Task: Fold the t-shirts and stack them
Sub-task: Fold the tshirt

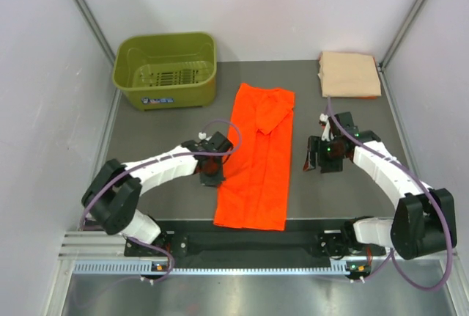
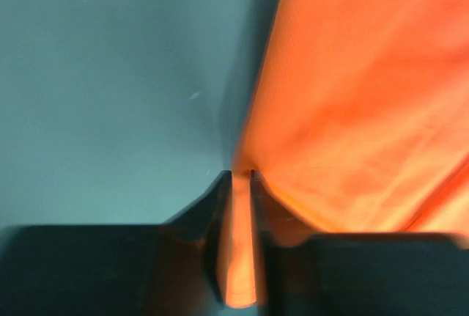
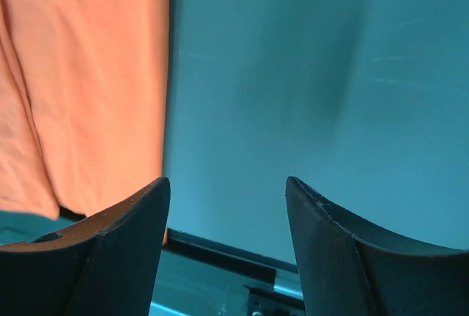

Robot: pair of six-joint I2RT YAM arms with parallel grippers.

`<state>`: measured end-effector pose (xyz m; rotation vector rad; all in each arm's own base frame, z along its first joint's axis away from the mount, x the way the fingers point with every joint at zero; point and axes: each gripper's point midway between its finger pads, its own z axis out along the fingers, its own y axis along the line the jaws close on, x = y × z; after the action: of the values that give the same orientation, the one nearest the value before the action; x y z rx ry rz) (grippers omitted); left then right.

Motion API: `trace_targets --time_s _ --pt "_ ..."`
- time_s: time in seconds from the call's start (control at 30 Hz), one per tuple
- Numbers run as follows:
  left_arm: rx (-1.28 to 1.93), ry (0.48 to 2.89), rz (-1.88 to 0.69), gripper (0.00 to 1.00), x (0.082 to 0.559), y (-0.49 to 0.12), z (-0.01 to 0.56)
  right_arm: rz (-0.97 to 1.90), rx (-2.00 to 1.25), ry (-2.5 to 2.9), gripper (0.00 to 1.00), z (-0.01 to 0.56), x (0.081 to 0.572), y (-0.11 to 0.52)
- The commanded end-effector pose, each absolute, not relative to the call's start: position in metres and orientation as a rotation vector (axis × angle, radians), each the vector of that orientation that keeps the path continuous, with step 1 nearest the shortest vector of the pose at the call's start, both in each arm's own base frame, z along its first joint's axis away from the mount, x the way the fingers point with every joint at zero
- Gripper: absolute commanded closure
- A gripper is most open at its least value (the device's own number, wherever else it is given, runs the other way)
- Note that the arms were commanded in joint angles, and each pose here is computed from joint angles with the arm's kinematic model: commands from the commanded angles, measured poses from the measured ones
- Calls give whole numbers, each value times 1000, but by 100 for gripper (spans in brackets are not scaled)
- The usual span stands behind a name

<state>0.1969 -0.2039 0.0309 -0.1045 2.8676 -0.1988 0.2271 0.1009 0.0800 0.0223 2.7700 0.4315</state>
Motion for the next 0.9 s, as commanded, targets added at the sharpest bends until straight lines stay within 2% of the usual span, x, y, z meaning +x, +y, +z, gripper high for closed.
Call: trace_targets --time_s 0.0,0.13,0.23,0.33,0.5,0.87 --pt "-81 2855 -220 75 190 -192 47 537 -32 2773 36 81 221 126" --pt "-120 2869 -349 54 180 -204 54 606 -72 2821 37 76 197 144" --pt "-155 2879 -474 45 165 -210 62 697 -101 2839 40 77 173 160" --pt "-183 2870 -567 41 153 -210 68 845 -144 2886 43 70 140 177" --pt "-234 2946 -738 43 118 -213 59 967 -243 2915 48 53 95 202" --pt "-270 3002 -752 45 93 -201 46 1048 -41 2924 55 23 71 222"
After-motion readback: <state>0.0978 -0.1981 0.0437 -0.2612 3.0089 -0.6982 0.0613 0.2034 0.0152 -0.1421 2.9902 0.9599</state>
